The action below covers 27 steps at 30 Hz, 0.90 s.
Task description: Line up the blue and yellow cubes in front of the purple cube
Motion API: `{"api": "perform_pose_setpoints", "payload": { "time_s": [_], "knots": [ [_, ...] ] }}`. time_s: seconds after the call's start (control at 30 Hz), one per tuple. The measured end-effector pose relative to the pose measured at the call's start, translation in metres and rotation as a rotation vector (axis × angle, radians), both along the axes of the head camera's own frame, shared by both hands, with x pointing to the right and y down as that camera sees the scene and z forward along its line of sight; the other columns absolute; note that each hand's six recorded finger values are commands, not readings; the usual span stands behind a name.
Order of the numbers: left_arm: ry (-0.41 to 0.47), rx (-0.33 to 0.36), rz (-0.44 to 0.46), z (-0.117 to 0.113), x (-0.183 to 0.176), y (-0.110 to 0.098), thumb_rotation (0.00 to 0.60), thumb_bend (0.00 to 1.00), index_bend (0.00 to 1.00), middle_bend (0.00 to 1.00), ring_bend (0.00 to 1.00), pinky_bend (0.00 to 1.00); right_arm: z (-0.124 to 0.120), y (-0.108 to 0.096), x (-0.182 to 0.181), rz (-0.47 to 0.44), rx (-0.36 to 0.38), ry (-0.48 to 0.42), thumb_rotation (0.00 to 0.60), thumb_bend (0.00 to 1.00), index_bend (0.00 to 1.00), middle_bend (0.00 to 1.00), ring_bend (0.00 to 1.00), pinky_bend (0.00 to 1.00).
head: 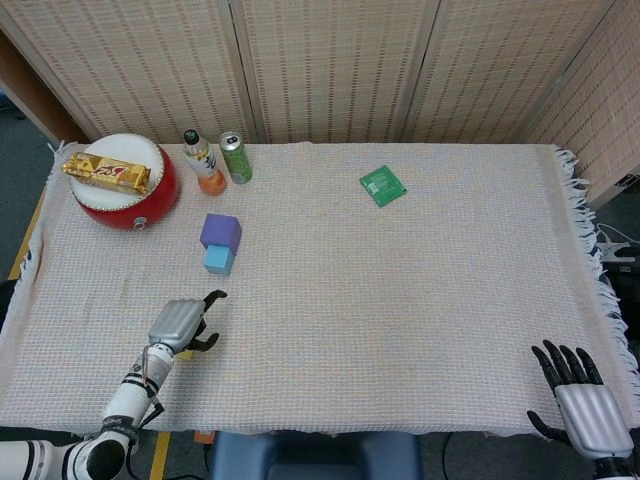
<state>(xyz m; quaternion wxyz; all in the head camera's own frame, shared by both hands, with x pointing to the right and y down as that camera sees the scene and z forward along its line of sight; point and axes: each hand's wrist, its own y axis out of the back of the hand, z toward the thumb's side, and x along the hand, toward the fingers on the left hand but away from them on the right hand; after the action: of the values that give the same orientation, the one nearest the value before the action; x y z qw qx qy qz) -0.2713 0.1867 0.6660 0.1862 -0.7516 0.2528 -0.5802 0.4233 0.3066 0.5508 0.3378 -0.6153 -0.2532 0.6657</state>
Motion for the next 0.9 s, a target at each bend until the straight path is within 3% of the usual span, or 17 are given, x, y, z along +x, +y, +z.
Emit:
{"api": "perform_pose_setpoints", "payload": {
  "time_s": [0.17,0.3,0.67,0.9],
  "knots": [
    [-0.019,-0.082,-0.03,-0.001,-0.025,0.037,0.6,0.38,0.21,1.0,1.0,1.0,-0.002,0.002,-0.002,-0.009,0.002,-0.007,0.461,0.02,0.0,0.0,0.0,0.0],
    [-0.04,-0.093,0.002,0.002,-0.036,0.055,0.6,0.38,0.23,1.0,1.0,1.0,-0.001,0.005,-0.005,-0.021,-0.009,-0.012,0.462,0.02,0.0,0.0,0.0,0.0],
    [-0.141,0.01,0.152,0.019,-0.042,0.069,0.6,0.38,0.27,1.0,1.0,1.0,-0.001,0.009,-0.008,-0.03,-0.018,-0.012,0.462,0.02,0.0,0.0,0.0,0.0],
    [-0.165,0.04,0.146,0.019,-0.049,0.063,0.6,0.38,0.27,1.0,1.0,1.0,-0.001,0.009,-0.007,-0.024,-0.022,-0.008,0.462,0.03,0.0,0.0,0.0,0.0]
  ]
}}
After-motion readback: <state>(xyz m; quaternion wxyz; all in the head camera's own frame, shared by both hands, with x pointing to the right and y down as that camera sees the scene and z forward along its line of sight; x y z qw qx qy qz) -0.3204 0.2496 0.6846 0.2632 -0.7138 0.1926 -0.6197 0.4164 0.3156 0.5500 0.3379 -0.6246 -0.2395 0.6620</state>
